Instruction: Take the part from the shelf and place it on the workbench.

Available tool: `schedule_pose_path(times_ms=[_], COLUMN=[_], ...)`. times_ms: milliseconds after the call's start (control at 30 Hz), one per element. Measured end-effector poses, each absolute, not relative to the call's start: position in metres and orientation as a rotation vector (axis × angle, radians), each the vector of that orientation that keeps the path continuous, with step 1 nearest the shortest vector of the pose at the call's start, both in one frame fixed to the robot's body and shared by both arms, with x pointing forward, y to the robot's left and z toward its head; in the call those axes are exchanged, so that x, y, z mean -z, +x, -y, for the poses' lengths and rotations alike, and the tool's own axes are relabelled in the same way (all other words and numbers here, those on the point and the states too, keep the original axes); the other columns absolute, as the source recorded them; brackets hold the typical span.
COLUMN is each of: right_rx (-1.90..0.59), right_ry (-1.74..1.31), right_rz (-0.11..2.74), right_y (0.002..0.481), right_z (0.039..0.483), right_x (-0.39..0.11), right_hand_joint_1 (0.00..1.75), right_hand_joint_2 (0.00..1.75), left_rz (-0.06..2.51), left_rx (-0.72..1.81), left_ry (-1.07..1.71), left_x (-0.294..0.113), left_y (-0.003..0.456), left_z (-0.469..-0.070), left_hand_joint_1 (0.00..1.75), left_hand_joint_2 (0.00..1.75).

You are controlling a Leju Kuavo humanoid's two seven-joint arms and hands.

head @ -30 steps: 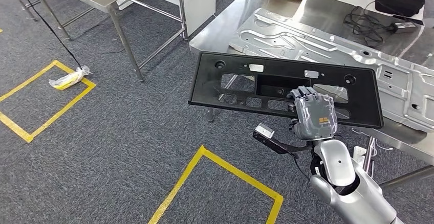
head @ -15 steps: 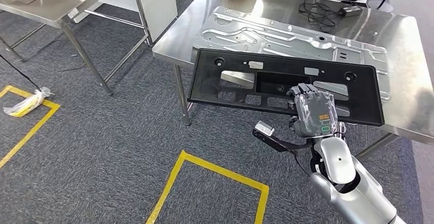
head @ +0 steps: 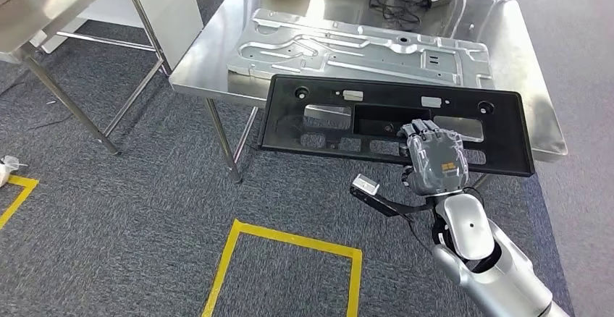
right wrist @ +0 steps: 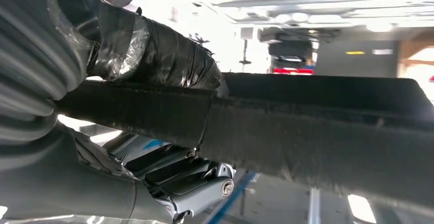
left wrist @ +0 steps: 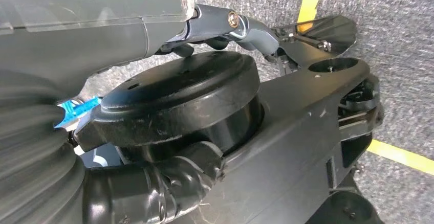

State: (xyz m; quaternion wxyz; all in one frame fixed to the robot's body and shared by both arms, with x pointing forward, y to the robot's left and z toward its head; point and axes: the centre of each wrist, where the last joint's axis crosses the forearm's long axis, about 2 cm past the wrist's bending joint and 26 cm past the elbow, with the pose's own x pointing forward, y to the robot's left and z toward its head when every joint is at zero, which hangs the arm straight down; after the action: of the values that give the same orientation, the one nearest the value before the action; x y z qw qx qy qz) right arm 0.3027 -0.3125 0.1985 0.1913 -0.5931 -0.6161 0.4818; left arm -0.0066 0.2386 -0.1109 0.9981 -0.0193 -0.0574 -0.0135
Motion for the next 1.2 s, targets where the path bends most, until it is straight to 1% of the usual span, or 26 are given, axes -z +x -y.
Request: schedule_pose_path(times_ms=[267, 1200], right_rx=[-1.348, -1.396], right_ry=[-1.718, -1.691], right_rz=[1.744, 1.769], right_y=[0.302, 0.306], right_z=[0.309, 0.300], right_x=[-0.197, -0.198], right_hand_joint_1=[1.75, 1.75], right_hand_joint_2=[1.75, 1.75], left_rz=[0.120, 0.136], left_rx=[0.041, 0.051], left_ry=[-0.038, -0.046], left_x=[0.111, 0.111], left_y=[-0.006, -0.005], left_z=[-0.240, -0.240], left_hand_joint_1=[0.00, 0.00], left_hand_joint_2=[1.75, 1.75])
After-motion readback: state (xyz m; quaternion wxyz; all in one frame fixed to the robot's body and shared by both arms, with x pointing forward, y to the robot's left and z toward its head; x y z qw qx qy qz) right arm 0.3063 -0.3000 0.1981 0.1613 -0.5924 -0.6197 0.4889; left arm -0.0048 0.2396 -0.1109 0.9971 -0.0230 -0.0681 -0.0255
